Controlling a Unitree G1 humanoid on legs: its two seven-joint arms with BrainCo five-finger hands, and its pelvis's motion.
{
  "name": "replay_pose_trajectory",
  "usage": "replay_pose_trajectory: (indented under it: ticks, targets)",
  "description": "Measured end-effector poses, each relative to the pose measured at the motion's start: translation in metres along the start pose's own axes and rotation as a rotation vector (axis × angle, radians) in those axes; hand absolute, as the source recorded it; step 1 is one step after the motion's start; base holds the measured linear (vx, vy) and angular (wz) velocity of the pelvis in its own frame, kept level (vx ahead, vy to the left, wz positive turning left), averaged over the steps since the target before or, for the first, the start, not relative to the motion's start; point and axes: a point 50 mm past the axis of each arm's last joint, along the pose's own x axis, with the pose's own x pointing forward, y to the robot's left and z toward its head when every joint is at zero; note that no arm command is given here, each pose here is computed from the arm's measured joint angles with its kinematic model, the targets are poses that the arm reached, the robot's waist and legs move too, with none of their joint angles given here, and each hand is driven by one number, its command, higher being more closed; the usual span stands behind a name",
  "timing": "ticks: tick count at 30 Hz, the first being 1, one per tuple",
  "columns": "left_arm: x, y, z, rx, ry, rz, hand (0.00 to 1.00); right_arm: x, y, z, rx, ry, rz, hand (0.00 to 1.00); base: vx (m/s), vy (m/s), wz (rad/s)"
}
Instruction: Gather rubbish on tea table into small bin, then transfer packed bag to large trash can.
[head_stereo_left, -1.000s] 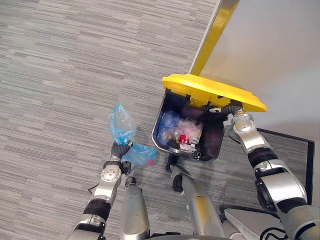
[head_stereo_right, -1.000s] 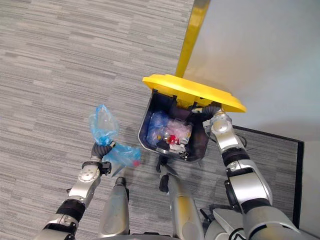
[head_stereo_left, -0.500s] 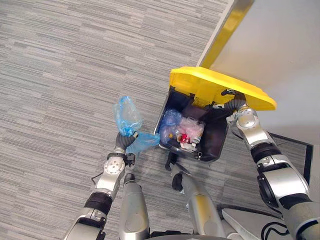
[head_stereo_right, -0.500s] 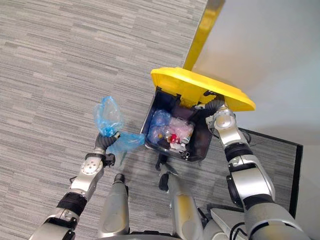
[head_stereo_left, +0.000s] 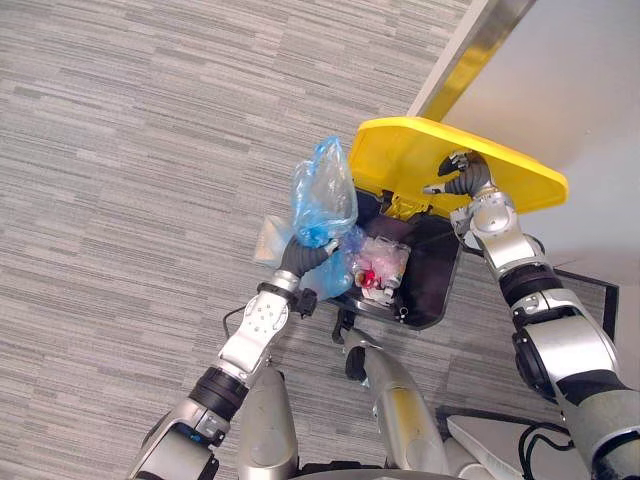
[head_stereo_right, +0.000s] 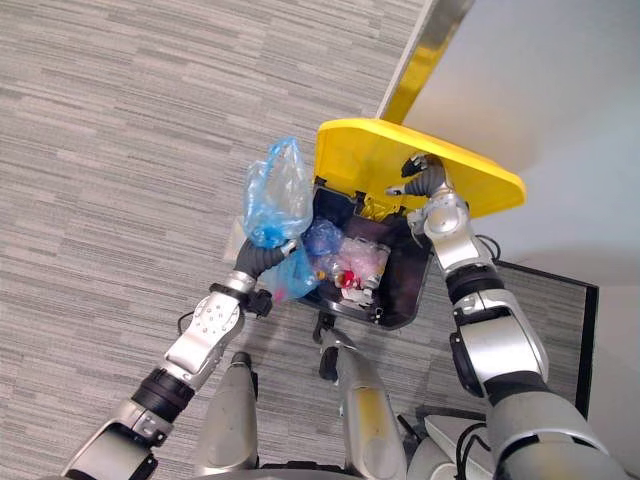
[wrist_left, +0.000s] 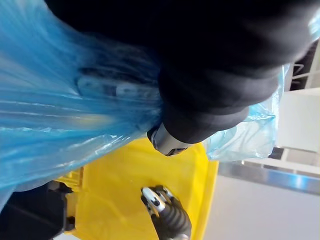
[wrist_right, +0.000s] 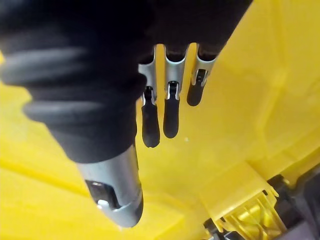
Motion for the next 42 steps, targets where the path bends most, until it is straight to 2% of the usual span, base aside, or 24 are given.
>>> replay_pose_trajectory:
  ticks: [4,16,20,24,31,42]
  targets:
    - [0.018,-0.018,0.018,-0.004,-0.084,-0.069,1.00,0.002,-0.001,0.003,-0.009,-0.005,-0.002,0.00,0.00,0.001,-0.01]
    - [0.058,-0.044,0.073,-0.010,-0.296,-0.096,1.00,0.008,-0.008,0.021,-0.027,-0.038,-0.022,0.00,-0.01,-0.005,-0.05]
    - [0.066,-0.052,0.078,-0.009,-0.308,-0.110,1.00,0.009,-0.012,0.025,0.000,-0.048,-0.042,0.00,0.00,-0.003,-0.06]
    - [0.083,-0.057,0.071,0.053,-0.258,-0.130,1.00,0.016,-0.024,0.054,0.017,-0.123,-0.080,0.00,-0.04,0.001,-0.12]
    - [0.089,-0.054,0.040,0.072,-0.101,-0.098,1.00,0.018,-0.034,0.076,0.044,-0.190,-0.110,0.00,-0.02,-0.016,-0.13]
    - [0.088,-0.010,0.001,0.086,0.111,0.094,1.00,0.017,-0.043,0.104,0.024,-0.281,-0.138,0.00,-0.04,-0.025,-0.03]
